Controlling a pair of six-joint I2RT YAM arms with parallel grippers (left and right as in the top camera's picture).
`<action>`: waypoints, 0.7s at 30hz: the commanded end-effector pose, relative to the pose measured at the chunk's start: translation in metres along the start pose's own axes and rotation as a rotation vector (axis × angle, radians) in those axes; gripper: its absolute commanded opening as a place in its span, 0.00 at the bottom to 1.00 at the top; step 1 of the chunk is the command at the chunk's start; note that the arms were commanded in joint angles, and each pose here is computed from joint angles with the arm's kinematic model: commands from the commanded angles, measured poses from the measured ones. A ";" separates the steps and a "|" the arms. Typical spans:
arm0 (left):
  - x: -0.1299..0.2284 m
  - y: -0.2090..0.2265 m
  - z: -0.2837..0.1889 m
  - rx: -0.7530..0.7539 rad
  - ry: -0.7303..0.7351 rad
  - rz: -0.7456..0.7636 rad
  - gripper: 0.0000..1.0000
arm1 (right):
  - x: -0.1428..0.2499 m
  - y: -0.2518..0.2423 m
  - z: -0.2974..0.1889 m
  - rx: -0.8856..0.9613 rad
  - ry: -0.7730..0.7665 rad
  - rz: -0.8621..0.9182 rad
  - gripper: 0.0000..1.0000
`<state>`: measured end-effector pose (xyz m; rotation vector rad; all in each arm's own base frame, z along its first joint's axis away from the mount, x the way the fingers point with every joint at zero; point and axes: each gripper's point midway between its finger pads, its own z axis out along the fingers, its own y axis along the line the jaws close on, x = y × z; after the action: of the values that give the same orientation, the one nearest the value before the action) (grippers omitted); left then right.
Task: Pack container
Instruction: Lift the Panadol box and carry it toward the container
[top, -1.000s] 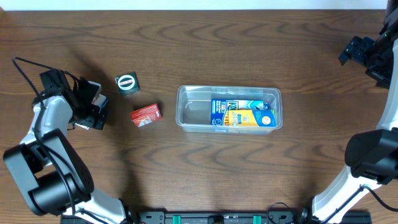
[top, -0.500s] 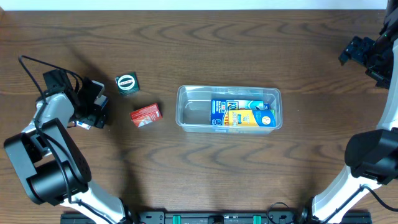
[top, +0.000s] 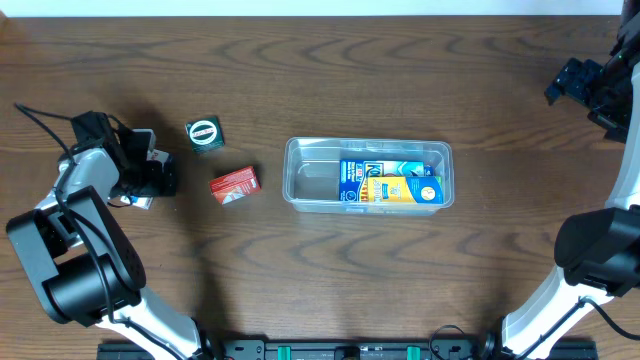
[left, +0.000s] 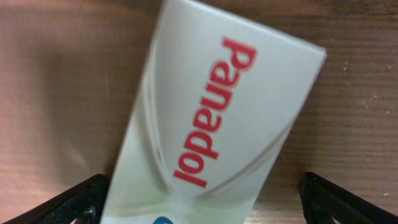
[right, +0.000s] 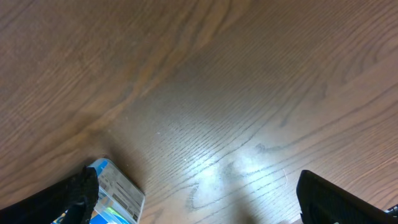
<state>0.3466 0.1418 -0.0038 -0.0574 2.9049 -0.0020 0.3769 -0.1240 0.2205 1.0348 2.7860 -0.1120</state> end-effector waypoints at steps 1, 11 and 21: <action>0.023 -0.003 0.016 0.005 0.095 -0.200 0.98 | -0.004 -0.005 -0.002 0.011 -0.013 -0.002 0.99; 0.022 -0.023 0.014 0.107 0.106 -0.461 0.96 | -0.004 -0.005 -0.002 0.011 -0.013 -0.002 0.99; 0.023 -0.025 0.014 0.119 0.109 -0.458 0.60 | -0.004 -0.005 -0.002 0.011 -0.013 -0.001 0.99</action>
<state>0.3443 0.1339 -0.0001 -0.6903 2.8481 -0.1498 0.3769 -0.1240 0.2205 1.0348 2.7860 -0.1120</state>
